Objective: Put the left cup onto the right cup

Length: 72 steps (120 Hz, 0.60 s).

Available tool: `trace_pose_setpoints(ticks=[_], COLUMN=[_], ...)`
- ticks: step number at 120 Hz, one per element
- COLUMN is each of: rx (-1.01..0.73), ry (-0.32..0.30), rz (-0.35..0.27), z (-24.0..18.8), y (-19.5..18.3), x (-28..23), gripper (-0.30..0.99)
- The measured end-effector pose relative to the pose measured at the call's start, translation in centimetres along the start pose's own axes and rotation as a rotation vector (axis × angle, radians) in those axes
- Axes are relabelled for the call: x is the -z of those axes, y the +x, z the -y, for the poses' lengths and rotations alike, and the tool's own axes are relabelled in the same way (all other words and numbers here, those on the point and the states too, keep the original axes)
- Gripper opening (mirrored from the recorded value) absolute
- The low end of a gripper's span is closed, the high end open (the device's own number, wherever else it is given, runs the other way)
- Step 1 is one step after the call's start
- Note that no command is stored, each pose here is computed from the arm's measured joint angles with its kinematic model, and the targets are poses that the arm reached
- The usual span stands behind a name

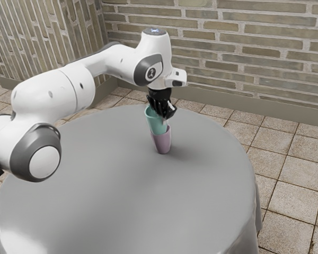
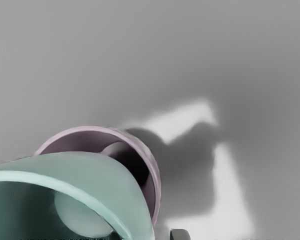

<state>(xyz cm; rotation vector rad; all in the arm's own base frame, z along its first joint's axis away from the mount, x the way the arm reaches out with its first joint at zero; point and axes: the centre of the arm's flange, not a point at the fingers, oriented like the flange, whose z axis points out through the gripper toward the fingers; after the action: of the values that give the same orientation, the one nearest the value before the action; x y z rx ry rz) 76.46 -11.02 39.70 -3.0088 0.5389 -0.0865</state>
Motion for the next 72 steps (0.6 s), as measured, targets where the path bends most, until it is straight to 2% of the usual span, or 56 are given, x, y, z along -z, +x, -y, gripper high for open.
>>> trace_pose_setpoints(ticks=[14,29,48,72], rx=[-0.001,-0.003,-0.003,-0.005], ry=[-0.001,0.001,0.004,0.003], rz=[-0.005,-0.016,-0.028,-0.043], z=[0.0,0.0,0.1,-0.1], y=[0.1,0.2,0.2,-0.1], x=[-0.3,-0.2,0.5,2.4], gripper=[0.33,0.49,0.60,0.66])
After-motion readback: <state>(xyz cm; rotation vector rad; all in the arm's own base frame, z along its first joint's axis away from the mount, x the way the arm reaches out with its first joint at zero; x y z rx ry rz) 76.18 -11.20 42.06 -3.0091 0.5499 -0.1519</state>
